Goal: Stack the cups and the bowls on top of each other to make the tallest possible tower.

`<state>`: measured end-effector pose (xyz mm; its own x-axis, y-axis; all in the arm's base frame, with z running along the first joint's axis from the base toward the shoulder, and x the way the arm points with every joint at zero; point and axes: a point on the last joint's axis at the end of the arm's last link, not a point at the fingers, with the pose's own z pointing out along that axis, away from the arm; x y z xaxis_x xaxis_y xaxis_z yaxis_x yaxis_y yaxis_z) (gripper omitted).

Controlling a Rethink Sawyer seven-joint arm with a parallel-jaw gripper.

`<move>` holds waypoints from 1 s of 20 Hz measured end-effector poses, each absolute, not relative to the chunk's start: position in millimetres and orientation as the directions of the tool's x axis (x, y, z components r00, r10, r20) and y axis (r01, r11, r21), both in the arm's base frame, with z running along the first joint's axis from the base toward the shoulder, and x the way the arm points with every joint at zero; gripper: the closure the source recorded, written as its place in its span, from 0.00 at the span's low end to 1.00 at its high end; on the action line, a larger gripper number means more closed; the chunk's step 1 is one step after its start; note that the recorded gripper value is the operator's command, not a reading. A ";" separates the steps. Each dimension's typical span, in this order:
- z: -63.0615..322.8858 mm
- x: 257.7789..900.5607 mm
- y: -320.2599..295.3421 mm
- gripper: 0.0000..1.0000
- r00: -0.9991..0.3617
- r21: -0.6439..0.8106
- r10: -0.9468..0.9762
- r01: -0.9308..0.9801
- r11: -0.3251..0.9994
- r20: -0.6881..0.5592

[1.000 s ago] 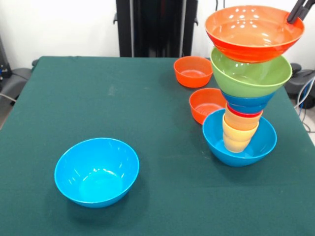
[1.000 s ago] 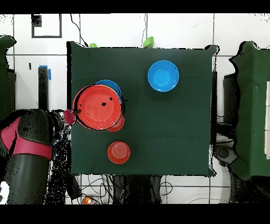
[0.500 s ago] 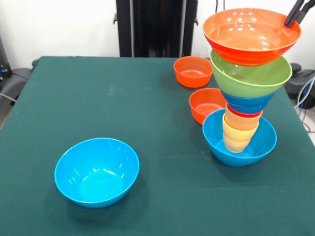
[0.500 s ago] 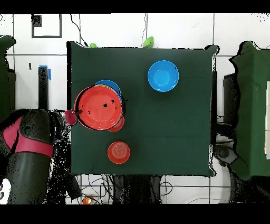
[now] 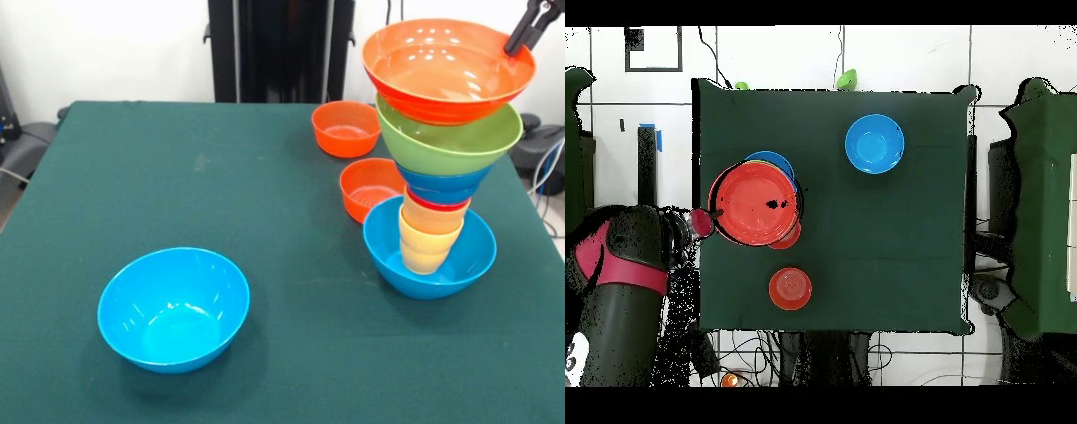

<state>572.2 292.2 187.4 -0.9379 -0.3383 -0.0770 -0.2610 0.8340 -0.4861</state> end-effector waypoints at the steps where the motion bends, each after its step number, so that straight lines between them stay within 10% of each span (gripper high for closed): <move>1: 187.4 572.2 291.9 1.00 -0.938 -0.487 -0.338 -0.261 0.834 -0.077; 20: 187.2 572.3 292.9 1.00 -0.940 -0.482 -0.333 -0.257 0.838 -0.078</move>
